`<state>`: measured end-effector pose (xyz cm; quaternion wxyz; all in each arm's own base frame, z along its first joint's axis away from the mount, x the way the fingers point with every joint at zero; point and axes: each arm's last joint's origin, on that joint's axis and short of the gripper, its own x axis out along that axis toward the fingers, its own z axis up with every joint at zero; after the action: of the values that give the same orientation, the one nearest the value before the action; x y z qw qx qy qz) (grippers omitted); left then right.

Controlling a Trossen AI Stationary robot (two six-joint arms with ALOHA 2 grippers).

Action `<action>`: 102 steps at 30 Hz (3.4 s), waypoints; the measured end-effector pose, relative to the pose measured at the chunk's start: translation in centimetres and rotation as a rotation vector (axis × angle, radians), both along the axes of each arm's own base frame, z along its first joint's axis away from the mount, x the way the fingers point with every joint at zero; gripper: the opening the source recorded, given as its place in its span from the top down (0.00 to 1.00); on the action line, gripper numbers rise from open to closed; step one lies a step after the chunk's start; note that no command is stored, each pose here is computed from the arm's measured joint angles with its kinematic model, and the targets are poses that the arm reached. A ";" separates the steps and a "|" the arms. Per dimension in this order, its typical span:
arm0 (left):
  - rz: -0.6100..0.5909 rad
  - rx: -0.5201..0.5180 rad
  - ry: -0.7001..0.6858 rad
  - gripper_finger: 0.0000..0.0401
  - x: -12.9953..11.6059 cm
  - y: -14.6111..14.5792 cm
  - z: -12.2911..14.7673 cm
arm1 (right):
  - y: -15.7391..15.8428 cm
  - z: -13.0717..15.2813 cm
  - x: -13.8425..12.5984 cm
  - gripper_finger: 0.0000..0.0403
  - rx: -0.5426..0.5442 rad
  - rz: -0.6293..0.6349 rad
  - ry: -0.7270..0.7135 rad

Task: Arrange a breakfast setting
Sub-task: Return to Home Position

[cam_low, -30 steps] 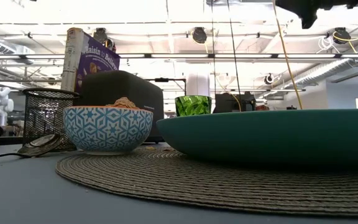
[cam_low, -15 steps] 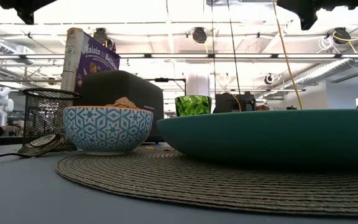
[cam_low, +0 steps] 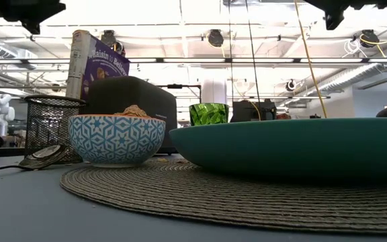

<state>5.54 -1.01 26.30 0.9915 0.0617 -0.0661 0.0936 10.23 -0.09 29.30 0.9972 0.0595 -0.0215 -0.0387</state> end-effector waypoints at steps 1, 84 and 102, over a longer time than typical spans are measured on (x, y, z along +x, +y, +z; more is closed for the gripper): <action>0.002 0.012 -0.001 0.64 0.2 -0.1 -0.3 | 0.0 0.0 0.0 0.62 -0.004 0.000 -0.001; 0.237 -0.073 0.062 0.64 3.7 0.7 -9.0 | 0.0 -11.1 -0.4 1.00 -0.151 -0.018 -0.095; 0.133 -0.069 0.064 0.64 3.8 0.4 -9.0 | 0.0 -12.6 -0.4 1.00 -0.156 -0.004 0.055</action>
<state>9.39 -0.61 17.32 0.9863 0.0349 -0.0269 0.1592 9.81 -0.10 16.75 0.9990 -0.0195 0.0031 -0.0406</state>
